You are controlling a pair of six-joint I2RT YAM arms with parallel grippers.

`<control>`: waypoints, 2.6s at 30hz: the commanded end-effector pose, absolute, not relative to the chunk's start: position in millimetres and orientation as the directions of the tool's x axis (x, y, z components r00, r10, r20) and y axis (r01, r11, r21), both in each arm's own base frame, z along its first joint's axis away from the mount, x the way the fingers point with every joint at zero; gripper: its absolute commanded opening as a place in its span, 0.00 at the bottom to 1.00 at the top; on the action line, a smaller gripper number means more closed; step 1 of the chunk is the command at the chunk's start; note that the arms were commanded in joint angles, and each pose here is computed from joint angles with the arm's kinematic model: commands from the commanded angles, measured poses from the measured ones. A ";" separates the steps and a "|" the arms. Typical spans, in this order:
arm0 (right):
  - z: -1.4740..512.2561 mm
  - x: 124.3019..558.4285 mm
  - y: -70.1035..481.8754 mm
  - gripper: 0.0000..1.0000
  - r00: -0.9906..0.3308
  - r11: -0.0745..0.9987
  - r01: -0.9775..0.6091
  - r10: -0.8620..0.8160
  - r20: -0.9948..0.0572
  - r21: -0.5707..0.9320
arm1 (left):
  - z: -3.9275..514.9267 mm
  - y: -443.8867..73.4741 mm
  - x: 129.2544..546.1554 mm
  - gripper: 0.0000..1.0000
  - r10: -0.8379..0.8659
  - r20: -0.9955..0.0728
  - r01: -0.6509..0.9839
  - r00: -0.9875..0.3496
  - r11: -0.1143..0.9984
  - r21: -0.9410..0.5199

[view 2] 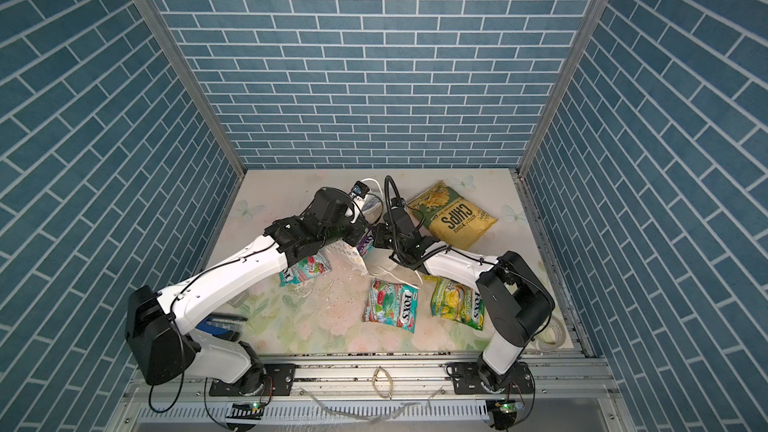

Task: Take the snacks out of the paper bag
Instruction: 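Lift the right gripper and move it back over the paper bag opening, then reach the right gripper down into the bag toward the purple berries pack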

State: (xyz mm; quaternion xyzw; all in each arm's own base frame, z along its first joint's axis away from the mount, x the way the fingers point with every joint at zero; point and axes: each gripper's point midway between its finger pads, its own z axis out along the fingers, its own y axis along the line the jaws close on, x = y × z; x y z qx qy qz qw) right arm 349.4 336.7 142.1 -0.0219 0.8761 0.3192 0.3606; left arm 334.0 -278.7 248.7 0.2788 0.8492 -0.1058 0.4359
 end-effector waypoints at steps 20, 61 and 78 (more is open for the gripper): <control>125.2 371.1 357.6 0.38 -0.740 0.778 -0.227 0.252 -0.623 0.585 | 246.0 -282.8 335.2 0.00 0.407 -0.790 0.582 -0.458 0.809 0.079; 201.2 350.2 365.5 0.00 -0.704 0.512 -0.390 0.369 -0.606 0.765 | 245.8 -273.2 340.7 0.00 0.401 -0.783 0.536 -0.475 0.838 0.104; 238.2 325.5 322.6 0.00 -0.656 0.533 -0.441 0.357 -0.664 0.722 | 251.2 -277.4 336.4 0.00 0.394 -0.795 0.565 -0.461 0.821 0.079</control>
